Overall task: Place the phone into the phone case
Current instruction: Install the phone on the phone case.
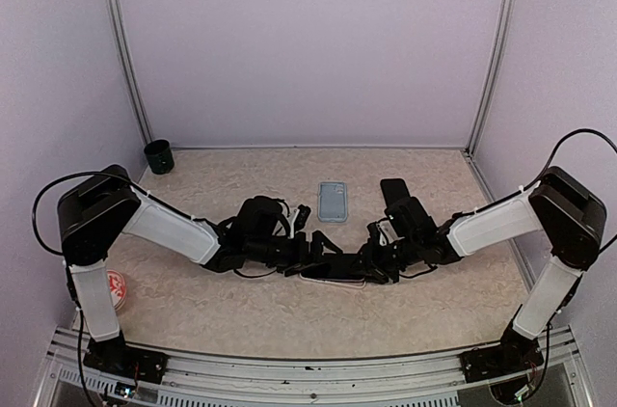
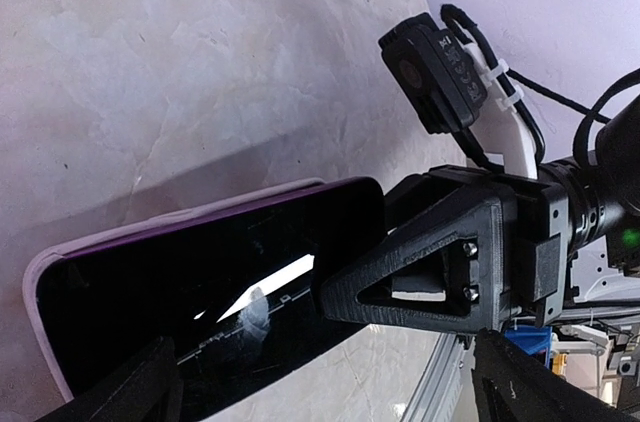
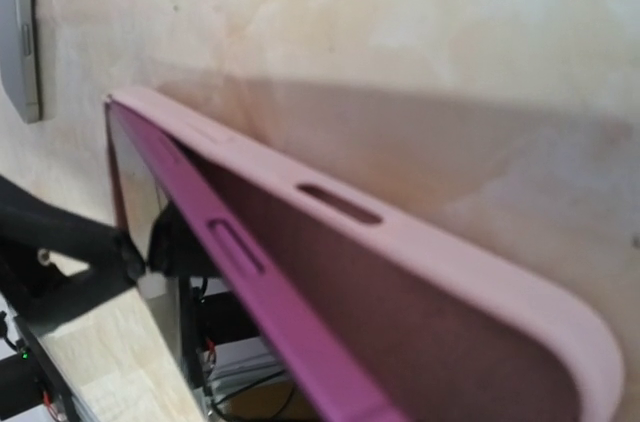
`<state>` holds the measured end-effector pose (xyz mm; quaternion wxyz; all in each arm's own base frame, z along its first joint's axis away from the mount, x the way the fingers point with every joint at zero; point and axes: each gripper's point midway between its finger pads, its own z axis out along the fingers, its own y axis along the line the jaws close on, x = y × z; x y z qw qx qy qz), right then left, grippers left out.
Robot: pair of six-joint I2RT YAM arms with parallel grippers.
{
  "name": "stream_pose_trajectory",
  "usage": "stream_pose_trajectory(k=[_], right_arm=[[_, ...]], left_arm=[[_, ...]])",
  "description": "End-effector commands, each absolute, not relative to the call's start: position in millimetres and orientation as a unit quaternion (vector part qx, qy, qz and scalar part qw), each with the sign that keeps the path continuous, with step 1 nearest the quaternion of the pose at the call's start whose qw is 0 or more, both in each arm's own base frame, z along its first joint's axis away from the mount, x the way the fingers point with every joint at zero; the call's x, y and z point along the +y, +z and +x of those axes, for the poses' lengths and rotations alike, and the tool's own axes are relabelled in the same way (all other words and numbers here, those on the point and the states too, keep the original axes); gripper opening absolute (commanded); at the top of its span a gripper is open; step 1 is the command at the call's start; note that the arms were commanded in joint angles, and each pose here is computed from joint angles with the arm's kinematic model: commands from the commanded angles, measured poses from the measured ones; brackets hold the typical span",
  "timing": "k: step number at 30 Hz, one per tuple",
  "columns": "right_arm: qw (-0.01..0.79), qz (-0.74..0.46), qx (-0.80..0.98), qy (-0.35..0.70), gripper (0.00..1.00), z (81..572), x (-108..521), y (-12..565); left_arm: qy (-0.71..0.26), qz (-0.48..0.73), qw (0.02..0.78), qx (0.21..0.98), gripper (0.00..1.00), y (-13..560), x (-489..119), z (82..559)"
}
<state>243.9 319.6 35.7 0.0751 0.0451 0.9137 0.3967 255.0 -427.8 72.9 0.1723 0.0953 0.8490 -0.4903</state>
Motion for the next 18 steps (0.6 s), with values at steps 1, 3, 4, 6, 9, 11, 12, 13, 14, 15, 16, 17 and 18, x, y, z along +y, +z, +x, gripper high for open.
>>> stream_pose_trajectory(k=[1,3,4,6,9,11,12,13,14,15,16,17,18], right_arm=[[0.059,0.056,0.935,0.345,0.29,235,306,4],[0.055,0.058,0.935,0.345,0.29,233,305,1],[0.054,0.058,0.936,0.344,0.29,233,305,-1],[0.050,0.059,0.936,0.343,0.29,232,305,-4],[0.048,0.059,0.937,0.341,0.29,232,305,-7],[0.045,0.058,0.938,0.339,0.29,231,305,-10],[0.044,0.058,0.938,0.338,0.29,231,305,-11],[0.043,0.058,0.938,0.338,0.29,231,305,-12],[0.042,0.058,0.939,0.337,0.29,230,305,-13],[0.040,0.057,0.940,0.335,0.29,229,304,-15],[0.039,0.057,0.940,0.334,0.30,229,304,-16],[0.037,0.056,0.940,0.334,0.30,229,304,-17],[0.036,0.056,0.941,0.333,0.29,229,304,-18]], left_arm=[[-0.484,0.118,0.161,0.852,0.99,75,-432,248],[-0.482,0.125,0.159,0.853,0.99,76,-434,247],[-0.479,0.128,0.158,0.854,0.99,76,-435,246],[-0.473,0.137,0.157,0.856,0.99,76,-438,245],[-0.462,0.145,0.145,0.863,0.99,69,-441,242],[-0.461,0.145,0.138,0.865,0.99,64,-443,241],[-0.460,0.145,0.135,0.866,0.99,62,-443,241],[-0.460,0.145,0.134,0.866,0.99,61,-443,241],[-0.460,0.146,0.134,0.866,0.99,61,-444,241],[-0.460,0.147,0.134,0.865,0.99,61,-444,240],[-0.460,0.148,0.133,0.866,0.99,60,-445,240],[-0.459,0.148,0.132,0.866,0.99,60,-445,241],[-0.458,0.148,0.130,0.867,0.99,58,-446,241]])
